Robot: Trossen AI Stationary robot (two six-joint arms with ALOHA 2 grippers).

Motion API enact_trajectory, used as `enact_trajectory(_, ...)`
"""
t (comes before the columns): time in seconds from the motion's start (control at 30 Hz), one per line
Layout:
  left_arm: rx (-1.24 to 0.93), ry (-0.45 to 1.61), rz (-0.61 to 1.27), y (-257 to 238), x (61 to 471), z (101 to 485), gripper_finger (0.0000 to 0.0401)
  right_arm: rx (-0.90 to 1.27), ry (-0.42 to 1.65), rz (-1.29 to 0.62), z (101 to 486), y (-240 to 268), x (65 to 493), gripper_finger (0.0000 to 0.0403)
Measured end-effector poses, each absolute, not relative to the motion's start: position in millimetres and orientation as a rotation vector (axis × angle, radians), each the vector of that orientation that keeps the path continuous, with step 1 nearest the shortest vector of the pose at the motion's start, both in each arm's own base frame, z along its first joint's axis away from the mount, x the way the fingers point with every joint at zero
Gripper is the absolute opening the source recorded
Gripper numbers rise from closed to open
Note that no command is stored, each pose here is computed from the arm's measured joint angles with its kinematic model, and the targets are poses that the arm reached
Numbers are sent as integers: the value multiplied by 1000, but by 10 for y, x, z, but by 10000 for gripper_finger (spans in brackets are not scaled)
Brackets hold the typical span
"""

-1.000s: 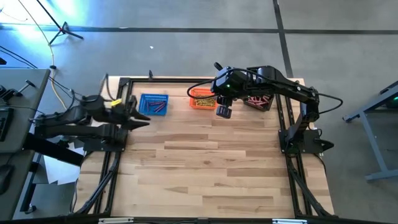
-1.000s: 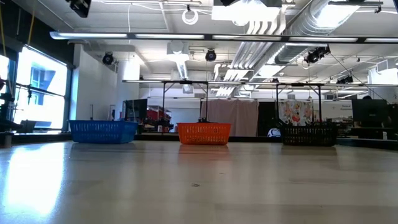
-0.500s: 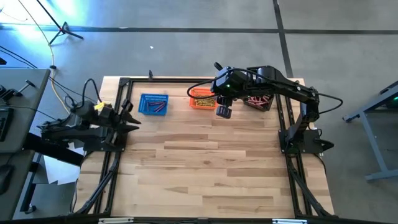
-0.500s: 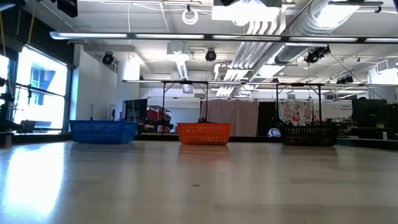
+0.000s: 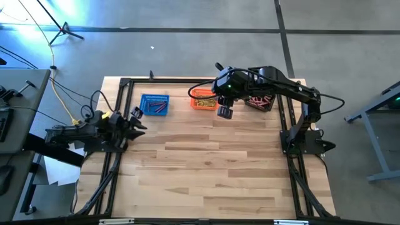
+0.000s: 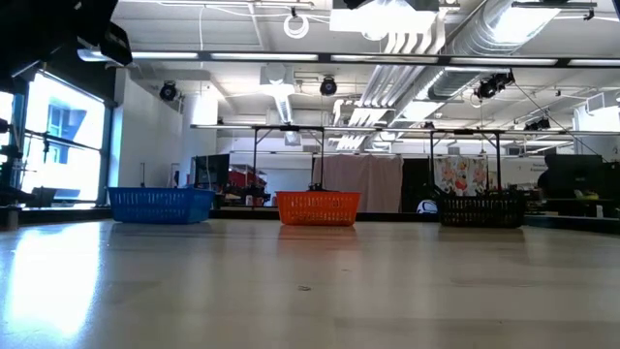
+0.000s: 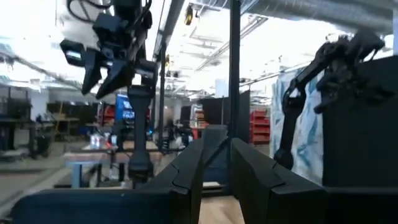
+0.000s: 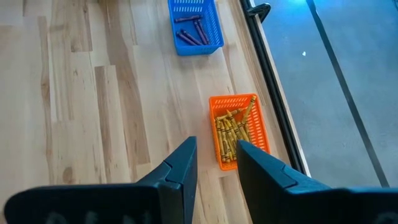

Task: Sort crayons
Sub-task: Return to Home Position

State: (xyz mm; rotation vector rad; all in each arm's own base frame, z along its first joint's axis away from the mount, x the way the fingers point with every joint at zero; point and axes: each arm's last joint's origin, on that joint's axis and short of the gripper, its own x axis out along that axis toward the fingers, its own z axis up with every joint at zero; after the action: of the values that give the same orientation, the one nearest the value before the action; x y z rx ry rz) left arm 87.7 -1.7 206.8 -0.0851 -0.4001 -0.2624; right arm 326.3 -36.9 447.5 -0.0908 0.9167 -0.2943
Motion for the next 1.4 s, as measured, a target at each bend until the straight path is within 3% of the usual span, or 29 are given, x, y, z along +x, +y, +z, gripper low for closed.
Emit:
enact_trajectory(0.17, -13, -350, -243, -15, 901, 2013, 72, -89, 917, -290, 4475, -367, 3263, 99)
enact_trajectory(0.5, -141, -37, -156, 23, 967, 1717, 72, -89, 916, -290, 4476, -367, 3264, 99)
enact_trajectory(0.6, -110, -46, -117, 34, 970, 1723, 72, -89, 916, -290, 4476, -367, 3263, 99)
enact_trajectory(0.9, -279, -33, 149, 112, 970, 1683, 72, -89, 916, -290, 4475, -367, 3264, 99)
enact_trajectory(1.4, -258, -31, 153, 113, 971, 1682, 72, -88, 916, -290, 4476, -367, 3264, 99)
